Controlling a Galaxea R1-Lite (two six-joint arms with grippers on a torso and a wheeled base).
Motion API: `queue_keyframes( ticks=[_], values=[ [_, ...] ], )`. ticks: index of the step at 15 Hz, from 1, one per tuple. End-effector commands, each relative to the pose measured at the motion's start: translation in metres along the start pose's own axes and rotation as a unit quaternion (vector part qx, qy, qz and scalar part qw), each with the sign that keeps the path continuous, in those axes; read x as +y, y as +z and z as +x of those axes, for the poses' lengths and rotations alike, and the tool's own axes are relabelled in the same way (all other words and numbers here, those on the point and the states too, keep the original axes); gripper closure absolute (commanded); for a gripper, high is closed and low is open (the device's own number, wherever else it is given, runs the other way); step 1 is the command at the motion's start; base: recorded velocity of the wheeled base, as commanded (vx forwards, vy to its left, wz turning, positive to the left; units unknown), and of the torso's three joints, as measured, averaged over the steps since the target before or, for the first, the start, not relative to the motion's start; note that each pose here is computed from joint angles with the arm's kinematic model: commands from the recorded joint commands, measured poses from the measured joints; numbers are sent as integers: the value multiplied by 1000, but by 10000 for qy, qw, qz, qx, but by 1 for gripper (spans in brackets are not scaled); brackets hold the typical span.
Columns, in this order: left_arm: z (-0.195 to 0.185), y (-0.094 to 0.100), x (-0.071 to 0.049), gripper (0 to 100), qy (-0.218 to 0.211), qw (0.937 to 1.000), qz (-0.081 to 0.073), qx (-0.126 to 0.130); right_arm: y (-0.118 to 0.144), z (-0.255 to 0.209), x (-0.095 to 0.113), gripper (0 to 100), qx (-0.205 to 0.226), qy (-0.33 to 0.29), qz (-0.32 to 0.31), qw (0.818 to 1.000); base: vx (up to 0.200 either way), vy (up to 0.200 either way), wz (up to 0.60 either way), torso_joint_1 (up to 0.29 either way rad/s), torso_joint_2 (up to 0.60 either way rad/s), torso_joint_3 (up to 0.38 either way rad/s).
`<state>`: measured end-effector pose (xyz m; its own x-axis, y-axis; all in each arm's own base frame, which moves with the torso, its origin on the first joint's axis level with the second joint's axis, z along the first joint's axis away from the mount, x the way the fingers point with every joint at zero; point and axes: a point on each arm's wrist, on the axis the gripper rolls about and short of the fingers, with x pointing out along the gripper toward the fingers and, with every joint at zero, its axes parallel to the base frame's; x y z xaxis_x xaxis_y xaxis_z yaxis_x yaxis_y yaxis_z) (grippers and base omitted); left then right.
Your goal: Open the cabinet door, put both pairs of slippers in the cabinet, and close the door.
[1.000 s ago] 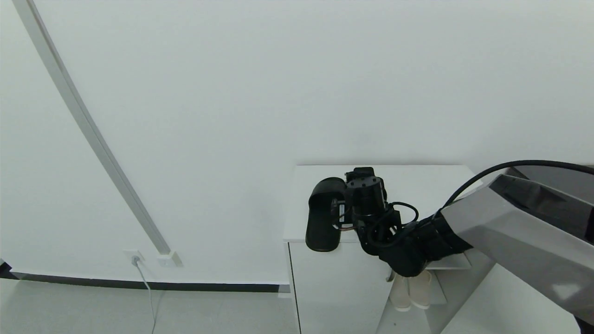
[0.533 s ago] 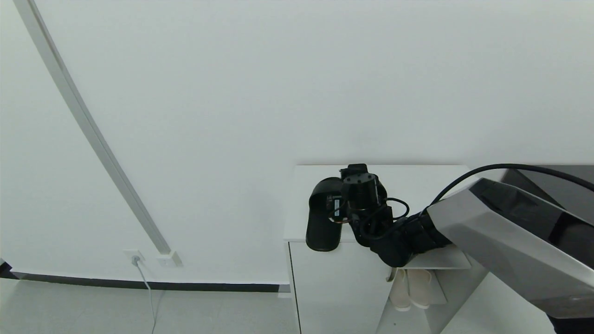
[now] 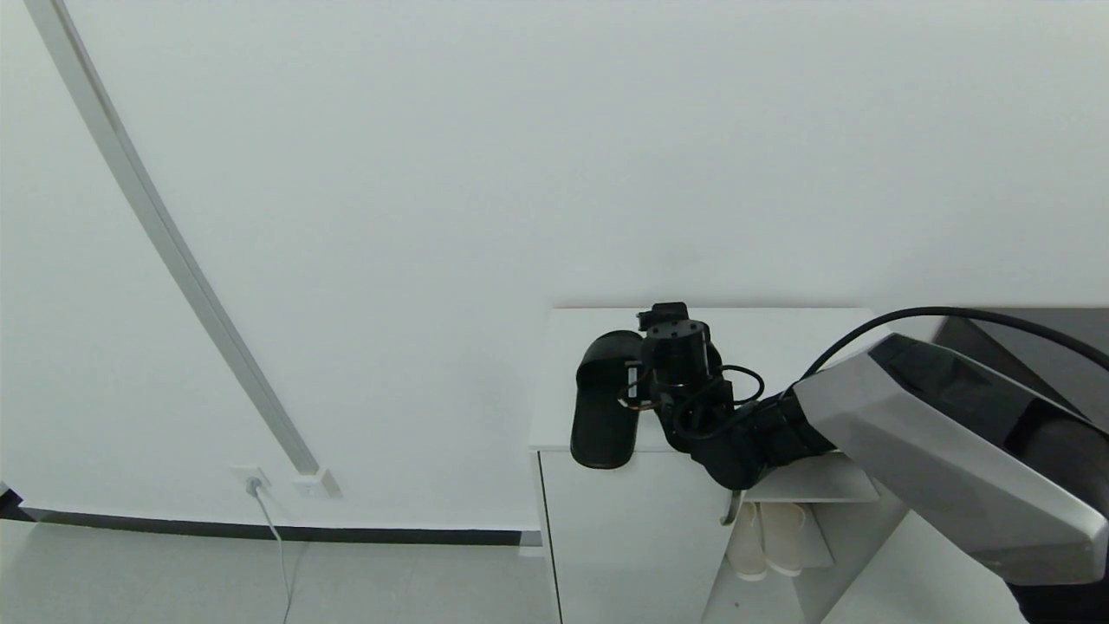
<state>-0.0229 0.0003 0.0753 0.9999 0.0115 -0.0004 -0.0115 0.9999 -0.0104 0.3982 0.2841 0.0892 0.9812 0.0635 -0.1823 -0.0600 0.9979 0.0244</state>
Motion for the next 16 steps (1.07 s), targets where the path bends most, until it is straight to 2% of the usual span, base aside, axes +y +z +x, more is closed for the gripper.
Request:
queue_keyframes(
  ticks=[1,5,7,9,13,16],
  values=[
    [0,0,0,100,12,10000,-1,5,-3,1,1,100,25,2,-14,10000,0,0,0,0,0,0],
    [0,0,0,100,12,10000,-1,5,-4,1,1,100,31,1,-18,10000,0,0,0,0,0,0],
    [0,0,0,100,12,10000,-1,5,6,-4,-1,100,-39,11,27,10000,0,0,0,0,0,0],
    [0,0,0,100,12,10000,-1,5,28,-20,-7,100,-156,121,115,9997,0,0,0,0,0,0],
    [0,0,0,100,12,10000,-1,5,53,-82,-22,100,-51,992,79,9950,0,0,0,0,0,0],
    [0,0,0,100,12,10000,-1,5,56,-136,-37,100,86,1949,2,9808,0,0,0,0,0,0]
  ],
)
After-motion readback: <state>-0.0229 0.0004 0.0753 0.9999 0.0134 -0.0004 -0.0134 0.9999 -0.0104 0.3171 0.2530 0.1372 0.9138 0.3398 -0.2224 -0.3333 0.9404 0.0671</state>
